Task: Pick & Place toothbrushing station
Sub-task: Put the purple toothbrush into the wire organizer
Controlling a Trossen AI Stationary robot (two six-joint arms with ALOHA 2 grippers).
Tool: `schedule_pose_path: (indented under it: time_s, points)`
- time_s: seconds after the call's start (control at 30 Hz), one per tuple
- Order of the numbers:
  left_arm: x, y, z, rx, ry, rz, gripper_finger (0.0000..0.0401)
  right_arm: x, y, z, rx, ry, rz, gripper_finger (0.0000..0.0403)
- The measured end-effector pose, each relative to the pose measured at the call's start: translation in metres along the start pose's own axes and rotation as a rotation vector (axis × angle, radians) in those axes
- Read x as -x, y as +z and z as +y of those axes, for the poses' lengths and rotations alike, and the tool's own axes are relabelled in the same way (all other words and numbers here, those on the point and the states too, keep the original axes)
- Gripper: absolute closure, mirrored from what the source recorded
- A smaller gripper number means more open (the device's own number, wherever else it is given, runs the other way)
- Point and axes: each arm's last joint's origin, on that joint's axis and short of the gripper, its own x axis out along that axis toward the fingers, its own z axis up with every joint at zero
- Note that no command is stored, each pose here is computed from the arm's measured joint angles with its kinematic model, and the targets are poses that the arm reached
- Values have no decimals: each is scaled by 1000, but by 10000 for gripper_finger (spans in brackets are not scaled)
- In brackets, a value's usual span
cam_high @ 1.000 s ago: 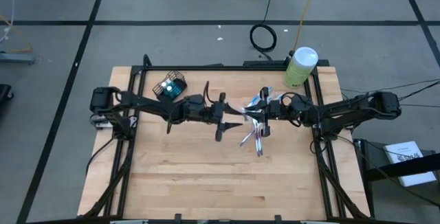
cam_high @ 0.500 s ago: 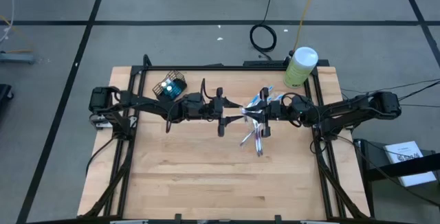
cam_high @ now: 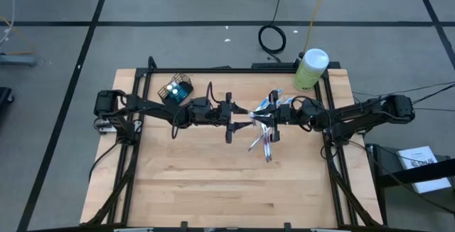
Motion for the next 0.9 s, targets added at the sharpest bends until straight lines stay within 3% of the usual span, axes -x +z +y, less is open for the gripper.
schedule_pose_path:
  time_s: [0.63, 0.77, 0.9]
  points:
    - [-8, 1, 5, 21, 7, -19, 216, 0, 0, 0, 3, 0, 1, 384]
    - [-8, 1, 9, 32, 17, -13, 251, 0, 0, 0, 4, -2, 1, 384]
    - [-8, 0, 12, 53, 16, -9, 315, 0, 0, 0, 2, -9, 3, 385]
